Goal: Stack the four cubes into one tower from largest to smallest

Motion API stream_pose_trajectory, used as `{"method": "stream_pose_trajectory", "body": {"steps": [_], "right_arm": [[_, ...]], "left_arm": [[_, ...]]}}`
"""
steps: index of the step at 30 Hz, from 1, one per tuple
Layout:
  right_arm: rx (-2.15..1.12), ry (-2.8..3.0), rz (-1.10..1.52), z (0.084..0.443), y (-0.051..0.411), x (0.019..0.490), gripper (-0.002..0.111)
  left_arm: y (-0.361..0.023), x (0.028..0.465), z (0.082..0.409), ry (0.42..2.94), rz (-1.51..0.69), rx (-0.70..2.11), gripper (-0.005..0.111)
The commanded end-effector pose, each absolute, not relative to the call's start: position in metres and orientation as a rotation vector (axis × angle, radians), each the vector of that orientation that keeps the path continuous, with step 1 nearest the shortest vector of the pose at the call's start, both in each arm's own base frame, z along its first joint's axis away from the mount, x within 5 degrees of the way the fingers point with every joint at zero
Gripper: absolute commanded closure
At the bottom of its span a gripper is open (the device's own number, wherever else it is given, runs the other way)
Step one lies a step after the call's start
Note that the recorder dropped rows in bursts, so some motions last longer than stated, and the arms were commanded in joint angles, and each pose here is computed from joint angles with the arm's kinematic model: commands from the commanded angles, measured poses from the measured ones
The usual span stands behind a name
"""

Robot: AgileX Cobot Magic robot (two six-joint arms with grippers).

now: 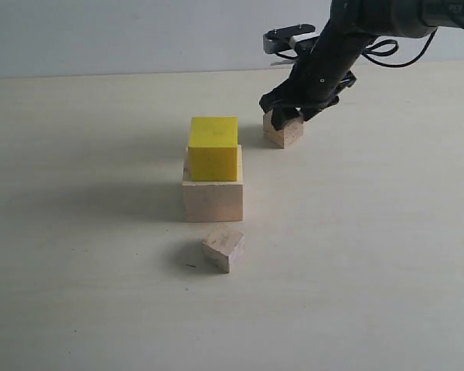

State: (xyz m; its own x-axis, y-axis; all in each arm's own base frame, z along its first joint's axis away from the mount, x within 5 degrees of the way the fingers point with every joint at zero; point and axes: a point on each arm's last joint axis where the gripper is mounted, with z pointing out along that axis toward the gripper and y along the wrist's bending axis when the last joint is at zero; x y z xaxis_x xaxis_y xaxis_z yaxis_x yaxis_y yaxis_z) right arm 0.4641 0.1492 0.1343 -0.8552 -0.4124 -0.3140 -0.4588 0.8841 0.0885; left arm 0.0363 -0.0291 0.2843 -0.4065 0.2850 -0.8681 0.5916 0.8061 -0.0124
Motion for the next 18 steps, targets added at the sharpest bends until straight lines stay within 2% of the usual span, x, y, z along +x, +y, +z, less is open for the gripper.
{"method": "stream_pose_trajectory", "body": {"steps": [1,8,18], "right_arm": [[-0.659,2.961,0.106,0.117,0.135,0.450,0.108],[-0.503,2.952,0.124,0.134,0.129,0.428,0.108],[-0.165,3.046,0.270,0.141,0.119,0.365,0.108]], "left_arm": [[-0.029,0.036,0.284,1.998,-0.400,0.656,0.107],[-0.029,0.036,0.284,1.997,-0.399,0.658,0.107],[-0.029,0.036,0.284,1.997,-0.401,0.657,0.107]]}}
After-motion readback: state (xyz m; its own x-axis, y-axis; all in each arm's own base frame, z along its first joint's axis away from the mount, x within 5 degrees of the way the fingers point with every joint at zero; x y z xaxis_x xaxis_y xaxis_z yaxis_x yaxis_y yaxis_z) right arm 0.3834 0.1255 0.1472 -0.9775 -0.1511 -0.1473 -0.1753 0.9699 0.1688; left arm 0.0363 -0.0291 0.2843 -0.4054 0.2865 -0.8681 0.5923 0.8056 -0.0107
